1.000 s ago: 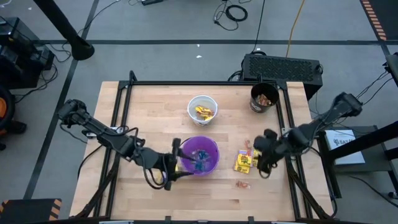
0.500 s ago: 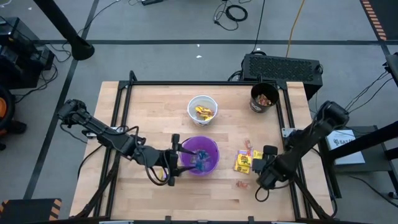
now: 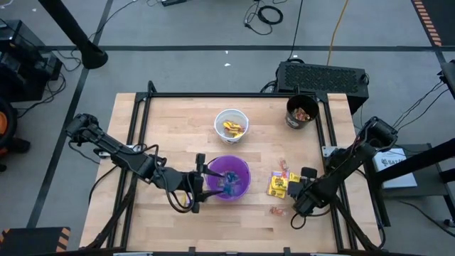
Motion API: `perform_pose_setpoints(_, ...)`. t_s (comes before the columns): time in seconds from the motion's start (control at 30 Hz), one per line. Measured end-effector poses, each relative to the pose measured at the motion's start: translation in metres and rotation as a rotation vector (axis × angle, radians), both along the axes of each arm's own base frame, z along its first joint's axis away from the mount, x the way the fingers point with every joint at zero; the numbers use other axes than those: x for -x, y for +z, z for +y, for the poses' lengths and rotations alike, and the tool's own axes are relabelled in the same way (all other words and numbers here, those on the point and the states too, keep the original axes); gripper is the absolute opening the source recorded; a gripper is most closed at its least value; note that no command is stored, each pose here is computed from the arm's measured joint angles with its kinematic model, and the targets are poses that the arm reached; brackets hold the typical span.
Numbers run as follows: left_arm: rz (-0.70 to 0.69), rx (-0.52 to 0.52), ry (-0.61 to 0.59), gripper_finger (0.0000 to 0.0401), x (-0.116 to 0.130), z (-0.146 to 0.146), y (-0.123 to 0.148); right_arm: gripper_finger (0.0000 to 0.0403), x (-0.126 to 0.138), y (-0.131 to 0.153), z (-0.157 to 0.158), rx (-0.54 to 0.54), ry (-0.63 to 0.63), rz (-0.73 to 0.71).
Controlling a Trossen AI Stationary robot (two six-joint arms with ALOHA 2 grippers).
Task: Sort candy by brand, put in halloween buckets
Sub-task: Put the yellow candy into the white bucket
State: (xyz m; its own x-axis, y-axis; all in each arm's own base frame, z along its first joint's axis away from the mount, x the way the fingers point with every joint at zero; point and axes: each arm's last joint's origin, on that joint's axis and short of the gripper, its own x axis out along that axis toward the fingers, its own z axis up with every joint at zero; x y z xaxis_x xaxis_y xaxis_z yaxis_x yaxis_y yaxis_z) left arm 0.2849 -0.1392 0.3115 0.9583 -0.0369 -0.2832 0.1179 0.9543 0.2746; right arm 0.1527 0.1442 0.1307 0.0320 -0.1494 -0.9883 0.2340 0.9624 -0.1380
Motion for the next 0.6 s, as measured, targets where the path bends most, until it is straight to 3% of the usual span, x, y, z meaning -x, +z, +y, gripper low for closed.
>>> perform_pose_setpoints(0.13, 0.001, -0.001, 0.000, 0.0230, 0.000, 0.000, 0.000, 0.0026, 0.000, 0.002, 0.001, -0.013, 0.000, 0.000)
perform_pose_setpoints(0.2, 0.001, -0.001, 0.000, 0.0230, 0.000, 0.000, 0.000, 0.0008, -0.002, 0.007, 0.002, -0.018, 0.005, -0.004)
perform_pose_setpoints(0.4, 0.001, -0.001, 0.000, 0.0230, 0.000, 0.000, 0.000, 0.0002, -0.004, 0.035, 0.004, -0.035, -0.006, -0.039)
perform_pose_setpoints(0.6, 0.000, -0.009, -0.002, 0.0230, 0.000, 0.000, 0.000, 0.0009, 0.004, 0.042, -0.005, 0.049, -0.117, 0.017)
